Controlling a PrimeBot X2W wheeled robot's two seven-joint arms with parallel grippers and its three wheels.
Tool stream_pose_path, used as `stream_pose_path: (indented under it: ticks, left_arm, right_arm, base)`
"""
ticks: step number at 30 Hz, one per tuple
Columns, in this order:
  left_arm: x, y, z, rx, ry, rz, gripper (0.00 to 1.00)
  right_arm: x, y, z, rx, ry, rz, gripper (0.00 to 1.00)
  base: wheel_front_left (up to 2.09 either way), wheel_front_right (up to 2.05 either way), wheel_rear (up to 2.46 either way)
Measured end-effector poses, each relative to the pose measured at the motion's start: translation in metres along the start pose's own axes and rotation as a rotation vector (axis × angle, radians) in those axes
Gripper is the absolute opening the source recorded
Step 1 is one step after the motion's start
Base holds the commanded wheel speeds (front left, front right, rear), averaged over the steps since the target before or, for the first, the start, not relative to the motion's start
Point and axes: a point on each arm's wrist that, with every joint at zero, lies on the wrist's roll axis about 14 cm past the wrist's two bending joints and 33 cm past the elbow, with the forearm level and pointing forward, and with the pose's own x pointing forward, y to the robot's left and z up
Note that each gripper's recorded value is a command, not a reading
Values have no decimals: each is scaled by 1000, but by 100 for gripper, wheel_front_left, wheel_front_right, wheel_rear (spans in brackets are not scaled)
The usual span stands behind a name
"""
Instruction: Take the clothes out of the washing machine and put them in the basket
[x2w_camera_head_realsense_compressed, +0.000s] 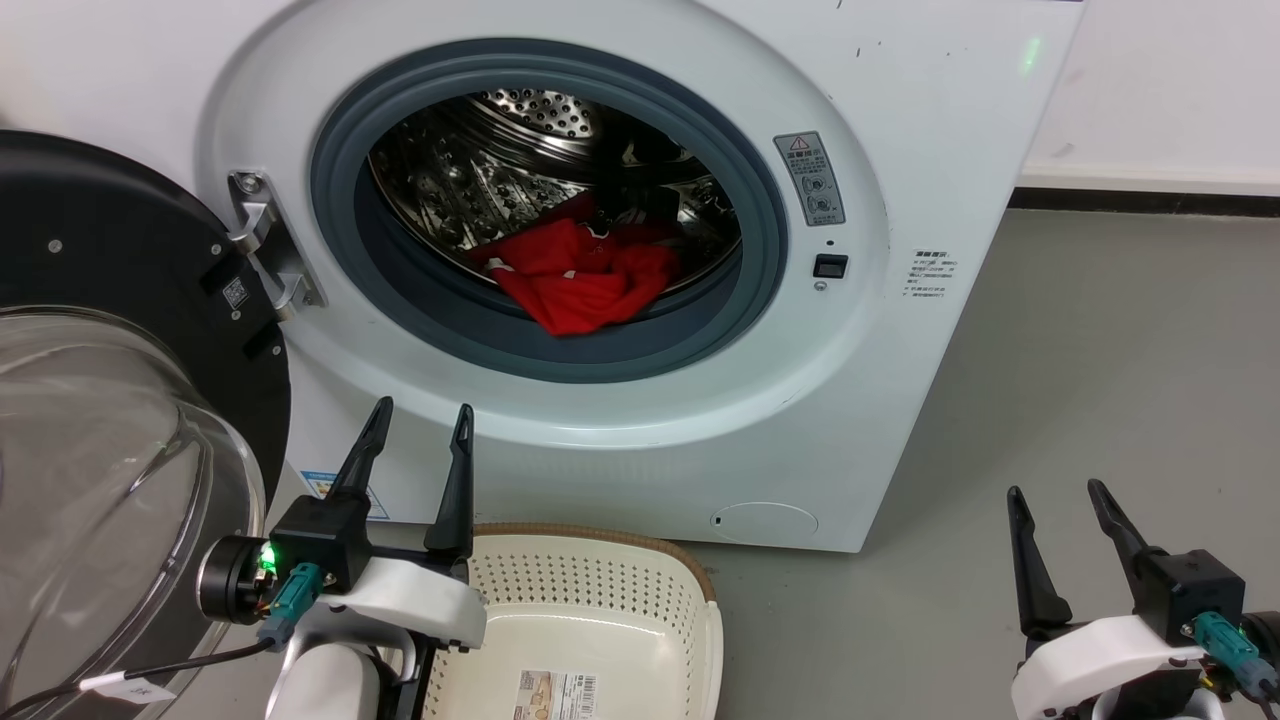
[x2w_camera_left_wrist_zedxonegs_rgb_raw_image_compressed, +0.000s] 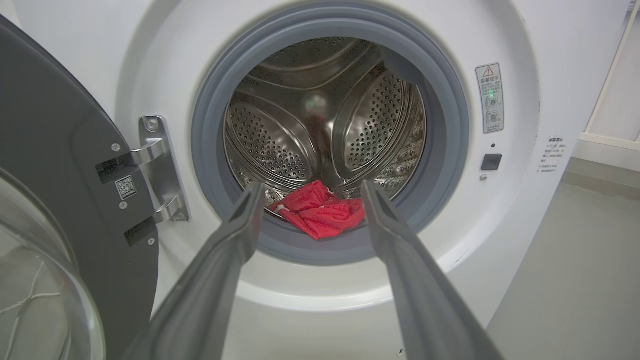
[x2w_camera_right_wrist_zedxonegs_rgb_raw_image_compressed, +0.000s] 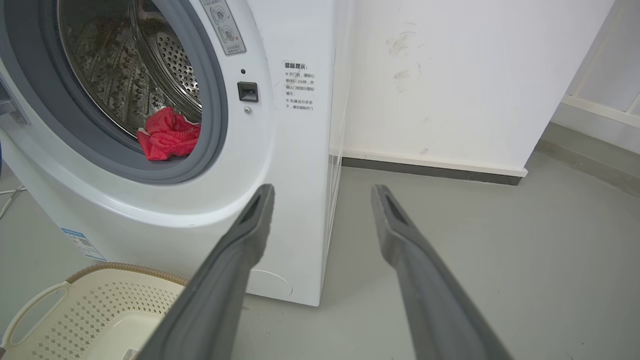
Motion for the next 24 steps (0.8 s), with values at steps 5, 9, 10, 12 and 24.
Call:
stream_pose_path:
  ticks: [5, 9, 10, 12, 24]
  left_arm:
    - [0, 0, -1, 0, 2, 0, 100]
    - [0, 1, -1, 4, 4, 0, 100]
    - [0, 1, -1, 3, 4, 0, 100]
    - [1, 1, -1, 4, 3, 1, 100]
    - [65, -7, 3, 43, -28, -39, 100]
  right_arm:
    - [1, 0, 0, 4, -2, -1, 100]
    - [3, 0, 3, 5, -13, -2, 100]
    - [3, 0, 3, 6, -13, -2, 100]
    - [3, -1, 2, 6, -13, -2, 100]
    - [20, 2, 10, 12, -37, 10, 100]
  base:
    - [0, 0, 0]
    - [0, 0, 0]
    - [0, 0, 0]
    - [0, 0, 0]
    - [0, 0, 0]
